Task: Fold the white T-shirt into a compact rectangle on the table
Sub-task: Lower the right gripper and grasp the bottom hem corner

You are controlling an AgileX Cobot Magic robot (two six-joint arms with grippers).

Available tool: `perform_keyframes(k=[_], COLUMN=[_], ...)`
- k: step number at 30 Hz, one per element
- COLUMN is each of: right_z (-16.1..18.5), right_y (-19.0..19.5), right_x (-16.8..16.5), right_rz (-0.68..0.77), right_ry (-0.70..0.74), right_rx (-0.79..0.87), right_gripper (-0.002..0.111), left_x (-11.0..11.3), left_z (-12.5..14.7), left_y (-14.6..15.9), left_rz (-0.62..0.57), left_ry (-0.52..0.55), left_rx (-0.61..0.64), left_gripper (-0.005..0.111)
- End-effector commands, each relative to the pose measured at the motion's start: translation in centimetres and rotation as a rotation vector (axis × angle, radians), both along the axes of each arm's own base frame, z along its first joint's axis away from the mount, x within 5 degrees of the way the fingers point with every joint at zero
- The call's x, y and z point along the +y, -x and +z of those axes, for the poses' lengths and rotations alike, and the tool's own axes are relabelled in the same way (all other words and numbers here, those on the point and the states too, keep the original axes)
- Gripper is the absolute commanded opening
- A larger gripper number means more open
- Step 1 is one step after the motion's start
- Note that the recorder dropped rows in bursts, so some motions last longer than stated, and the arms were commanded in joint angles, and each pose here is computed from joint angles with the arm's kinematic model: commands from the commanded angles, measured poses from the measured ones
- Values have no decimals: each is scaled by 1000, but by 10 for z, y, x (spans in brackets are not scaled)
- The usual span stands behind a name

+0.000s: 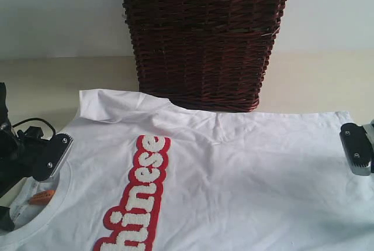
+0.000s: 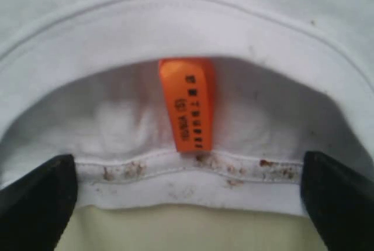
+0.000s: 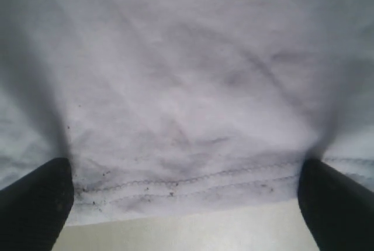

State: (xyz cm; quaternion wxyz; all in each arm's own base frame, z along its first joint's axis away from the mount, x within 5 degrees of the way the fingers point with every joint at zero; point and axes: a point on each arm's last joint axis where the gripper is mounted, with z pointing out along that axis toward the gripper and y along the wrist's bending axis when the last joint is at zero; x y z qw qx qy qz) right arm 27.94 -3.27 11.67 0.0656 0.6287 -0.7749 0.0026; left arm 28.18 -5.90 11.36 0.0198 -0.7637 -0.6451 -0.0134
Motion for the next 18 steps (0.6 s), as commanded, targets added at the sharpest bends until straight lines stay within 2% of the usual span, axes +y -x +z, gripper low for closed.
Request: perform_keyframes(k=[1, 18], right_z=[-4, -5], right_y=[0, -1], right_x=[3, 7], right_rz=[-16, -60], right_ry=[-24, -65], right_rx=[10, -5], right_gripper=[105, 105], left_x=[3, 3], left_z=[-10, -10], left_y=[4, 4], left_rz=[-10, -10], left_ry=[-23, -23], left_rx=[46, 46], left_gripper=[105, 105])
